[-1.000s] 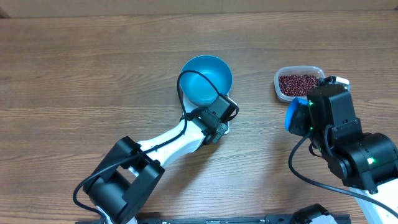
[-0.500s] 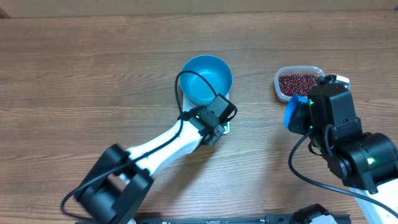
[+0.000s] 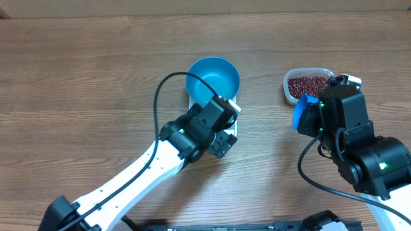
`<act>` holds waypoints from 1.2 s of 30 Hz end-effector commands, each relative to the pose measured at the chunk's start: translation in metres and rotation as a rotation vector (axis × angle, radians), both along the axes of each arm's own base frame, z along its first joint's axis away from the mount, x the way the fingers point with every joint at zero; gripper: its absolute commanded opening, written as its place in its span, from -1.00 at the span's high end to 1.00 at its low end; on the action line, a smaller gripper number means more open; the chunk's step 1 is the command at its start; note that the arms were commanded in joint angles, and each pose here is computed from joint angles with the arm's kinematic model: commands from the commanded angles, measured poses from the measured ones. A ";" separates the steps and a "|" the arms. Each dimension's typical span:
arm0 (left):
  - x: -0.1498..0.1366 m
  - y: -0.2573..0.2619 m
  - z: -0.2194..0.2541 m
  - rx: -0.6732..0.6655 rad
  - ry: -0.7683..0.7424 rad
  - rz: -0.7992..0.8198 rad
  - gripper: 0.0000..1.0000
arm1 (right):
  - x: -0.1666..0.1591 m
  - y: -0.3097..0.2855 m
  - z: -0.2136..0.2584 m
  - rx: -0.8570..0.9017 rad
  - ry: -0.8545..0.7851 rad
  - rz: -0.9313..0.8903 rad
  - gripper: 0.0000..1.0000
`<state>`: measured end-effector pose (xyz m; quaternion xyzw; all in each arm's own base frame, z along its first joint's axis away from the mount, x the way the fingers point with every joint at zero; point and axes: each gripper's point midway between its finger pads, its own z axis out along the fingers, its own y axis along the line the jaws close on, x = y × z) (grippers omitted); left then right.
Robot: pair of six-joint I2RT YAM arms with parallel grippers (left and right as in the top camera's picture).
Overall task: Scoop item into bowl and weigh 150g on scale
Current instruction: 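Lift the left gripper off the buttons and back away from the scale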
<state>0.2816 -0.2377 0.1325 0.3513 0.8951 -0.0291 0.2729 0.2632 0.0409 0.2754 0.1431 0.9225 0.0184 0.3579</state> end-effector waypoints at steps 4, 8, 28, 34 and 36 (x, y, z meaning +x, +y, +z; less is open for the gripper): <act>-0.007 0.010 0.026 -0.022 -0.041 0.005 -0.99 | 0.002 -0.001 0.009 0.006 -0.029 -0.004 0.93; -0.011 0.020 0.036 -0.011 -0.064 0.021 -0.99 | 0.002 -0.001 0.009 0.005 -0.028 -0.004 0.93; -0.025 0.033 0.078 -0.092 -0.140 0.020 -0.99 | 0.003 -0.001 0.010 0.022 -0.034 -0.021 0.92; -0.025 0.033 0.078 -0.092 -0.140 0.020 -0.99 | 0.002 -0.001 0.010 0.022 -0.034 -0.021 0.93; -0.025 0.033 0.078 -0.091 -0.139 0.020 -0.99 | 0.002 -0.001 0.010 0.022 -0.034 -0.021 0.93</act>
